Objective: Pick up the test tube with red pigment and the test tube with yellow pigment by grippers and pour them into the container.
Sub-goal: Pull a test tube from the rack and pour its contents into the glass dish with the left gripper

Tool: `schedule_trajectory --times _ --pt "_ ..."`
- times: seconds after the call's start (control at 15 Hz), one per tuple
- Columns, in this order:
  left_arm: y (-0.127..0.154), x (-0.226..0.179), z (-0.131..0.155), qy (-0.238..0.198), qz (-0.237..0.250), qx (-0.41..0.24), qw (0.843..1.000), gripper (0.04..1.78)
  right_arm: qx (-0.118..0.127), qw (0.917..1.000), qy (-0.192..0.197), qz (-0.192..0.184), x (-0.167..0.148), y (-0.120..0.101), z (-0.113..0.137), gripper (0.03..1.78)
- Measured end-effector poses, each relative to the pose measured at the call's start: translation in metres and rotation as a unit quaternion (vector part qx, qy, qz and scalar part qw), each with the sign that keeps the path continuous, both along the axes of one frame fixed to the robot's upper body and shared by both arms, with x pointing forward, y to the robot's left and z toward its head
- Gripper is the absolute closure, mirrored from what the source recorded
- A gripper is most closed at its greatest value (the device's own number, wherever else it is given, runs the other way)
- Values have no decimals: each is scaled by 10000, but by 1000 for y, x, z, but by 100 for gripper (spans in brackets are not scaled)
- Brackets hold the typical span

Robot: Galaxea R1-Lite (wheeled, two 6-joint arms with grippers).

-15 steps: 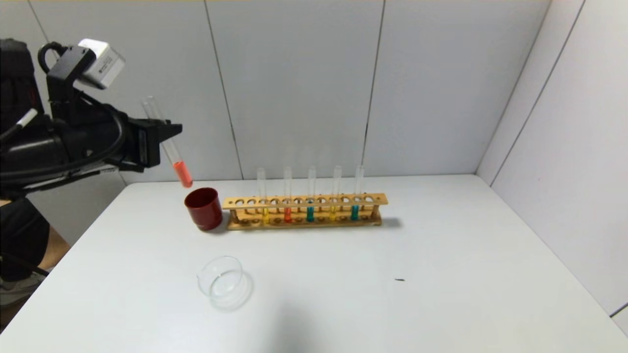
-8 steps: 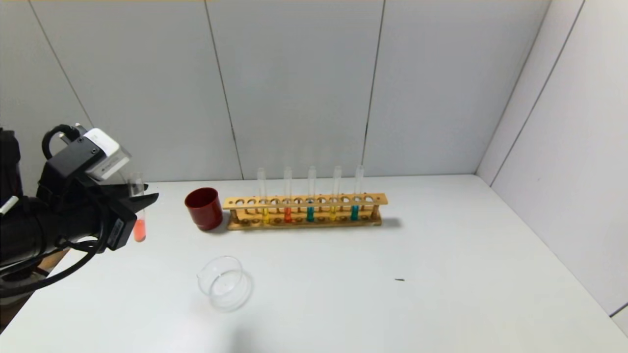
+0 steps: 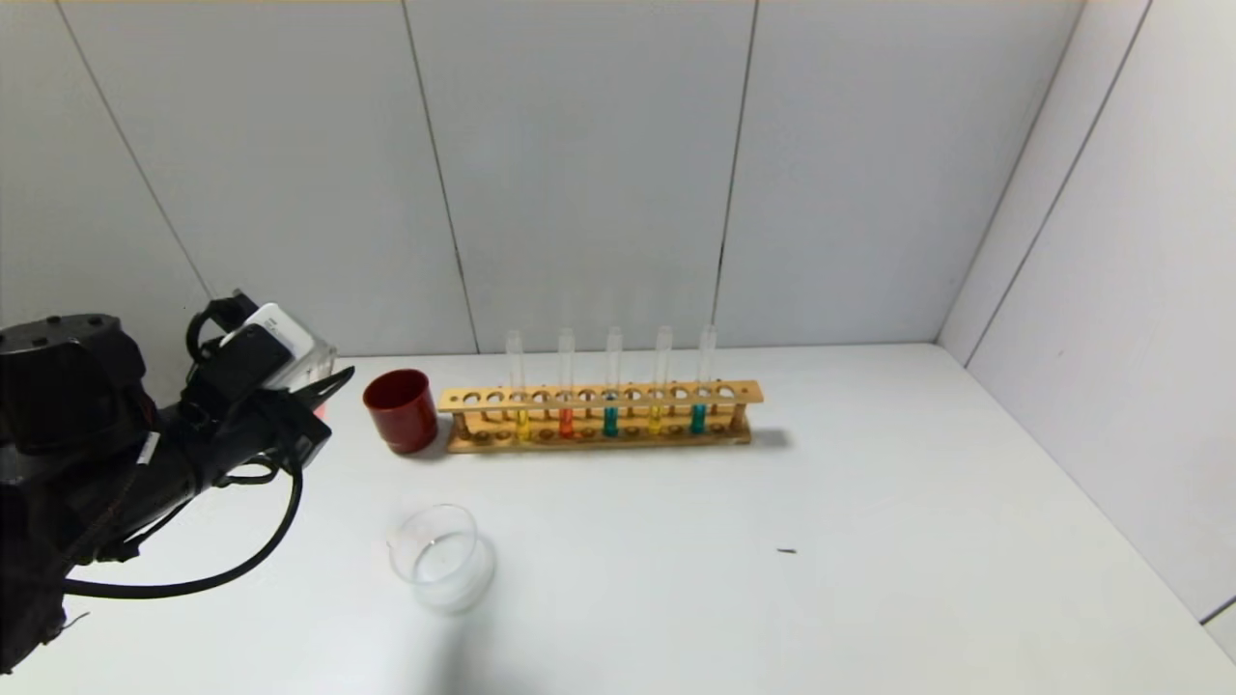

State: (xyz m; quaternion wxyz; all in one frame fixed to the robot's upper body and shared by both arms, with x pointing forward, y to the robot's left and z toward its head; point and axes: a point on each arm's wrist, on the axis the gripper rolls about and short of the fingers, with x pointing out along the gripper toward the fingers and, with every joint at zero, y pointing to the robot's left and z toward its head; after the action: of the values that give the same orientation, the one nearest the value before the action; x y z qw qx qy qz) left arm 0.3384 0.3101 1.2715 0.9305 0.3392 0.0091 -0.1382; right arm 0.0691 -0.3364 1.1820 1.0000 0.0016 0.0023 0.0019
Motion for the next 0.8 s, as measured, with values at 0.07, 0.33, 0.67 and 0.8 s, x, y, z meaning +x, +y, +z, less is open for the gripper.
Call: schedule_trajectory --times 0.07,0.33,0.67,0.8 --pt "0 3 -3 -133 -28 163 9998 150 0 10000 -2 0 0 0 0 6" --pt "0 1 -23 56 -145 891 9959 150 0 10000 0 0 0 0 0 6" --pt "-2 1 -44 220 -266 1358 9901 150 0 10000 0 0 0 0 0 6" --pt "-4 5 -50 109 -315 1467 9886 150 0 10000 0 0 0 0 0 6"
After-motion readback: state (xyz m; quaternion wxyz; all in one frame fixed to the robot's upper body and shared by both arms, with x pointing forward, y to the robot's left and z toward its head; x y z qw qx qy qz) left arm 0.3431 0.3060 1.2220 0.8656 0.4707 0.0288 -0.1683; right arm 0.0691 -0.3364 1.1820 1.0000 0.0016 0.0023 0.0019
